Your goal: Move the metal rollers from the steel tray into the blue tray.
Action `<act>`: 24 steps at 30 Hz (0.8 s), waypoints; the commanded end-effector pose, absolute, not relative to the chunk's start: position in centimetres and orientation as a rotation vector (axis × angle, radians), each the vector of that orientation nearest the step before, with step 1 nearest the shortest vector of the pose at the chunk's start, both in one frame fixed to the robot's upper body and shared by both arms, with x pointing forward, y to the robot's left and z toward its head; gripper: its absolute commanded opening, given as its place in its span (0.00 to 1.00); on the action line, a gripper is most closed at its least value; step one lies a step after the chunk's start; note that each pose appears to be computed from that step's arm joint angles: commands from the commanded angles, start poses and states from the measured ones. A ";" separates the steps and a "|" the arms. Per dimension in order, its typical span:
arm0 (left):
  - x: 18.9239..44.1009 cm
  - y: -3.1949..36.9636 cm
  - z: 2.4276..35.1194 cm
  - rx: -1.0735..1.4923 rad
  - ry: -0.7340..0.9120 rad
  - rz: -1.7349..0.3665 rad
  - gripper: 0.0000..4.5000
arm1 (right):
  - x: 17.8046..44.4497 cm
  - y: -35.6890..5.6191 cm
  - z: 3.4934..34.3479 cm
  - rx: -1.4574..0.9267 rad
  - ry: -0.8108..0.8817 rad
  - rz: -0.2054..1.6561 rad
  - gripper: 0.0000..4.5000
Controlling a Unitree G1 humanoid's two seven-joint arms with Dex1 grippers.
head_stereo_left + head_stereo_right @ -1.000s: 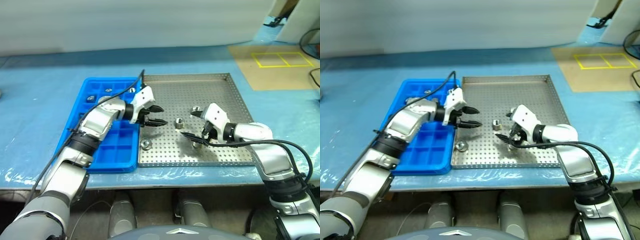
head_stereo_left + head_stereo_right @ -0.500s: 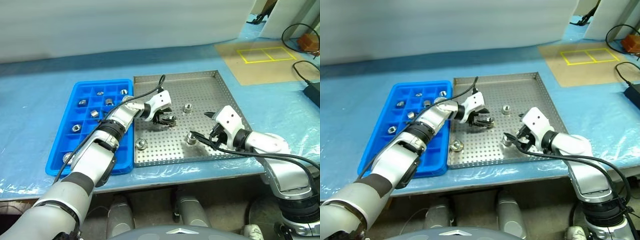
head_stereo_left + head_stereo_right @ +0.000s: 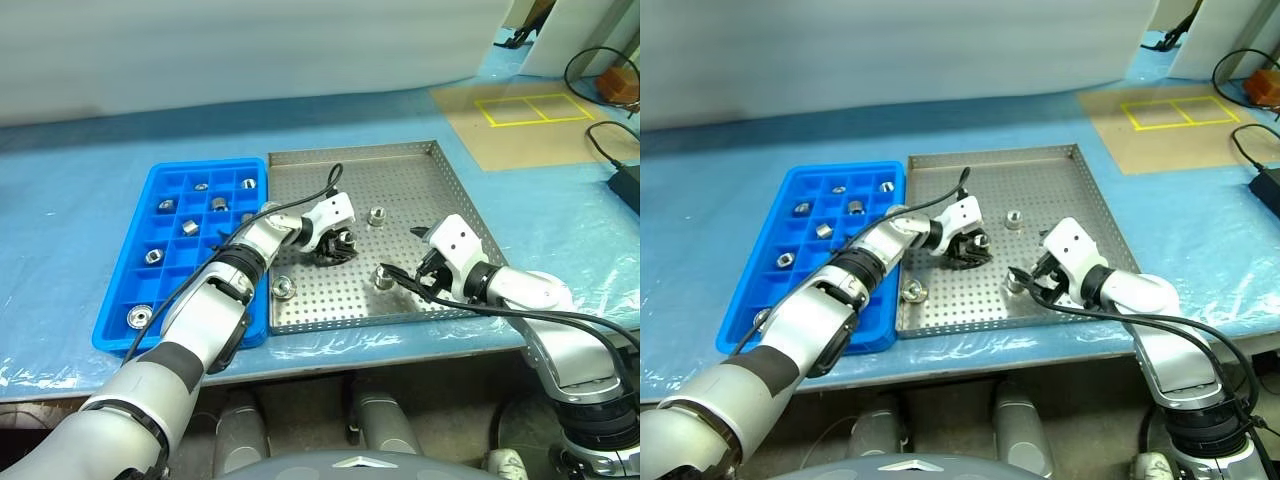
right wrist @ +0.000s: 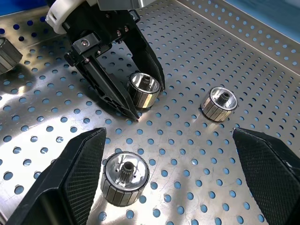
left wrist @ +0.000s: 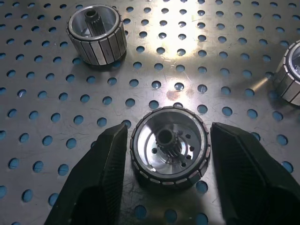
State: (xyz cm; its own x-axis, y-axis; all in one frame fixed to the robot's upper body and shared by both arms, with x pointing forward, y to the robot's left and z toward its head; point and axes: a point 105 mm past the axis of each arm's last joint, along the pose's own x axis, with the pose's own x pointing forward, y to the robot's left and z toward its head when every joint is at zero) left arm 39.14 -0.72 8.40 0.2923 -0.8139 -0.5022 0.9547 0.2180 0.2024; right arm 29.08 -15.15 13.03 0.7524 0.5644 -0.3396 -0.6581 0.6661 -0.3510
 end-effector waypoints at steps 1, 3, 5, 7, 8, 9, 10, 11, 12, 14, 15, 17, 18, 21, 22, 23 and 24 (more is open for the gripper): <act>39.2 -0.3 8.8 0.516 0.295 -1.253 0.47 | 29.1 -14.9 14.1 -0.516 0.159 0.701 1.00; 39.5 -0.3 8.9 0.508 0.290 -1.230 0.40 | 29.1 -14.8 14.0 -0.523 0.162 0.708 1.00; 39.4 -0.4 9.2 0.483 0.278 -1.243 0.40 | 29.1 -14.7 13.9 -0.524 0.162 0.715 1.00; 38.8 -0.6 9.7 0.463 0.244 -1.301 0.40 | 29.1 -14.6 13.9 -0.524 0.166 0.730 1.00; 38.9 -0.6 10.0 0.461 0.233 -1.295 0.40 | 29.1 -14.5 13.9 -0.528 0.165 0.739 1.00; 39.0 -0.6 10.3 0.461 0.225 -1.289 0.40 | 29.1 -14.4 13.9 -0.528 0.164 0.743 1.00; 38.9 -0.6 10.7 0.454 0.206 -1.302 0.40 | 29.2 -14.3 14.0 -0.531 0.161 0.751 1.00; 38.7 -0.6 11.2 0.442 0.181 -1.323 0.40 | 29.2 -14.2 14.1 -0.532 0.157 0.758 1.00; 38.5 -0.7 11.7 0.426 0.162 -1.341 0.40 | 29.3 -14.1 14.2 -0.532 0.152 0.763 1.00; 38.7 -0.3 13.2 0.437 0.101 -1.328 0.40 | 29.6 -13.4 15.0 -0.522 0.127 0.792 1.00; 38.5 0.0 13.8 0.464 0.067 -1.328 0.40 | 29.7 -13.0 15.3 -0.519 0.117 0.810 1.00; 37.9 1.1 15.3 0.471 0.017 -1.347 0.40 | 30.0 -12.3 15.5 -0.517 0.104 0.846 1.00; 37.6 1.8 16.0 0.464 0.004 -1.355 0.40 | 30.3 -12.0 15.5 -0.520 0.102 0.860 1.00; 37.0 4.0 17.3 0.462 -0.012 -1.333 0.40 | 31.0 -11.0 15.4 -0.530 0.094 0.913 1.00; 37.0 4.9 17.5 0.463 -0.009 -1.307 0.40 | 31.2 -10.5 15.5 -0.532 0.087 0.936 1.00; 37.1 5.9 17.8 0.466 -0.003 -1.274 0.40 | 31.5 -9.9 15.6 -0.533 0.075 0.964 1.00; 37.1 6.9 17.9 0.468 0.000 -1.245 0.40 | 31.8 -9.3 15.8 -0.535 0.063 0.989 1.00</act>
State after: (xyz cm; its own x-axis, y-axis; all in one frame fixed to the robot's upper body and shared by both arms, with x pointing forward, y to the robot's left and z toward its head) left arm 37.25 5.99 15.91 0.3002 -0.9032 -0.3067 0.9299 0.2055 0.3052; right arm 31.65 -10.61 14.46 0.5927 0.7351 -0.3290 -0.7981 0.4813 -0.3624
